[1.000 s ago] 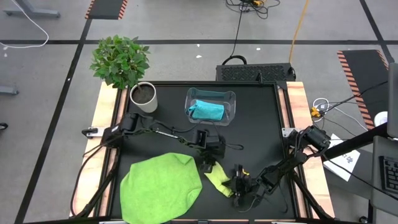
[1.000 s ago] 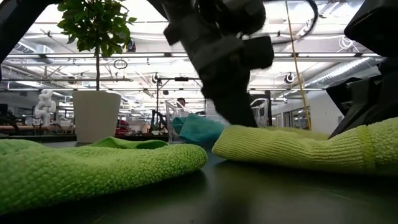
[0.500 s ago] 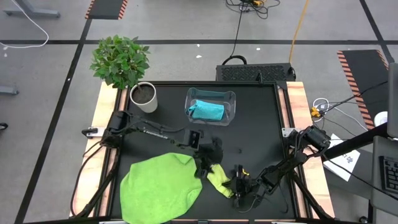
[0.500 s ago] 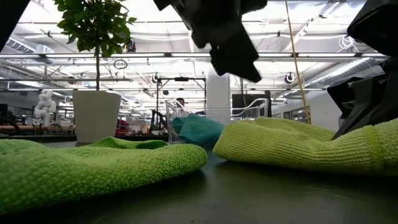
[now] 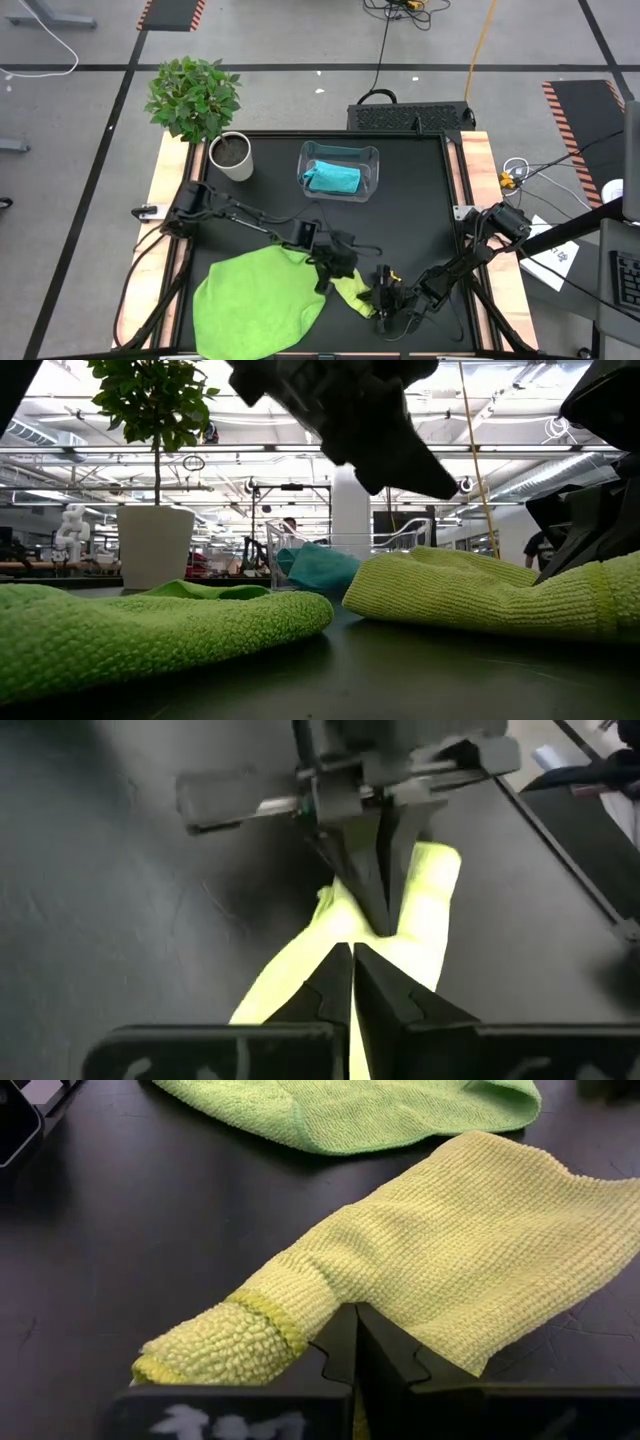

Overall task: Fold microfiber towels
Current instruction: Fold the light green towel

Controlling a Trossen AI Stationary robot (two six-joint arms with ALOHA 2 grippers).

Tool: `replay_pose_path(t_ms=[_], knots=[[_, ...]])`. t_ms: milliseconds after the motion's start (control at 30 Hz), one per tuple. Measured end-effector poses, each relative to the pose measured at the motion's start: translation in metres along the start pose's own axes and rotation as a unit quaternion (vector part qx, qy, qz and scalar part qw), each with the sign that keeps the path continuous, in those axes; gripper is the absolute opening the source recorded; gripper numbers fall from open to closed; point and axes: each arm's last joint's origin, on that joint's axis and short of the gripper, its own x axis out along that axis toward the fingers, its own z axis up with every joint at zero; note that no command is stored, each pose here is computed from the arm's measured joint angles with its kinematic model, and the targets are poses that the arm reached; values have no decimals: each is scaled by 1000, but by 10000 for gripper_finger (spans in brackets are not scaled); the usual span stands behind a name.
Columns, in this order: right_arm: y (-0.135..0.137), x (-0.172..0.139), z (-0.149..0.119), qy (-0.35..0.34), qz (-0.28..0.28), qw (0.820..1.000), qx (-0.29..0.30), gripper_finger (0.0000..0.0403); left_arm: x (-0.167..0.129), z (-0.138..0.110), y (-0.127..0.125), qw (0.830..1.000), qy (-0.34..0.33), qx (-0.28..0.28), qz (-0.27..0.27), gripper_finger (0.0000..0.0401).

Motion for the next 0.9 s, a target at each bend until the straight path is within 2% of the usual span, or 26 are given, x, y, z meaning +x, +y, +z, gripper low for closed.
replay_pose_path(t_ms=[100, 400, 800, 900], knots=[[0, 0, 0, 0, 0, 1000, 0, 0, 4, -14, 4, 1000, 1, -21, 3, 5], [0, 0, 0, 0, 0, 1000, -6, 0, 14, -51, 8, 997, -50, -61, 0, 4], [0, 0, 1, -2, 0, 1000, -11, 0, 16, -81, 10, 992, -39, -115, 29, 3], [0, 0, 1, -5, 2, 999, -32, 0, 18, -87, 10, 991, -44, -121, 30, 4]])
